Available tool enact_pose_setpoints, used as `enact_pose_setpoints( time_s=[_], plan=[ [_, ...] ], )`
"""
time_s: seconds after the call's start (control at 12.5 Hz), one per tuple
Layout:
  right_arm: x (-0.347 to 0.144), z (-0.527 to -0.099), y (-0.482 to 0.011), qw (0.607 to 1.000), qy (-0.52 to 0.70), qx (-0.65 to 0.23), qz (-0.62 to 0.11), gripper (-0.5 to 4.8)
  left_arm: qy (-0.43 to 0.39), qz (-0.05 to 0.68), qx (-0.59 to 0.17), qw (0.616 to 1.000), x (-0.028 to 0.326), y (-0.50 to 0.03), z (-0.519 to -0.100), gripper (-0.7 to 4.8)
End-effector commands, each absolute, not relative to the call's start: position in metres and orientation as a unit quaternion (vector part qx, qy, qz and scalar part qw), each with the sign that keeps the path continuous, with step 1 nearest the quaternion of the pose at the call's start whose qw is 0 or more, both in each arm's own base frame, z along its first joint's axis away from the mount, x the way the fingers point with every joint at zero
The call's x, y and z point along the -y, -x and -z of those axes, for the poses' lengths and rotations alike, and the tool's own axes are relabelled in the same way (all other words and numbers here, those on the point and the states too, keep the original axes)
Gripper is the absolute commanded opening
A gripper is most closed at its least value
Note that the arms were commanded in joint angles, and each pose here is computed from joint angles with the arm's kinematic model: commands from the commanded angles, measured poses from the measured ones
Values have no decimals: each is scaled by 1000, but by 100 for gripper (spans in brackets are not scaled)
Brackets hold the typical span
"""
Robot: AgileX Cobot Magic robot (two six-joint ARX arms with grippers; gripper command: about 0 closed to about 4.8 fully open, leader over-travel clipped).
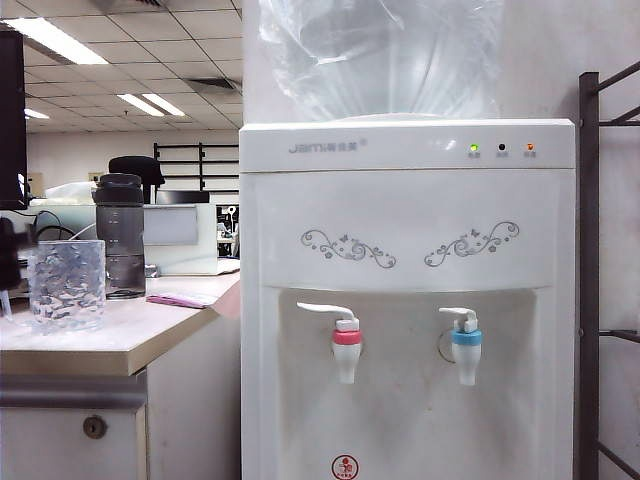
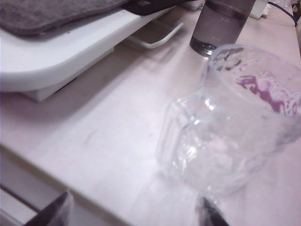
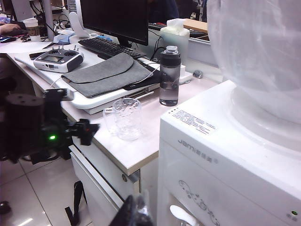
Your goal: Pick up the plastic mug from the left desk, go to the cold water outlet of the water dispenser, press the vertical switch to get some water, then put the mug back on the desk.
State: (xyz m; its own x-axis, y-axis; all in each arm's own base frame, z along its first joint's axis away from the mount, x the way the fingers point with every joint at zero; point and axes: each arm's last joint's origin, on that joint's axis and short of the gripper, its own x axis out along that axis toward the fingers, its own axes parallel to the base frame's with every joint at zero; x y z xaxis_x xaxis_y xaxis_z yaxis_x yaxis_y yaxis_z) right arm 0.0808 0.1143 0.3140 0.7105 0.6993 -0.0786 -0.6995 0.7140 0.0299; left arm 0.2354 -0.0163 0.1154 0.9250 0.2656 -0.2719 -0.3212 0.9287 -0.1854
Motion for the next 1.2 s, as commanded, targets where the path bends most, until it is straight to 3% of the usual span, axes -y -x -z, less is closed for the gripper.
enact_pose_setpoints(
  time_s=[0.08,0.48,1.2],
  plan=[
    [-114,-317,-80,921,-6,-36,-388,-1,77,-142,-90,983,18,-252,-129,354],
    [-114,-314,-80,921,1,-46,-388,-1,71,-173,-111,976,18,-277,-107,354],
    [-114,-314,-80,922,2,-48,-385,-1,84,-204,-95,971,10,-303,-104,355]
  ],
)
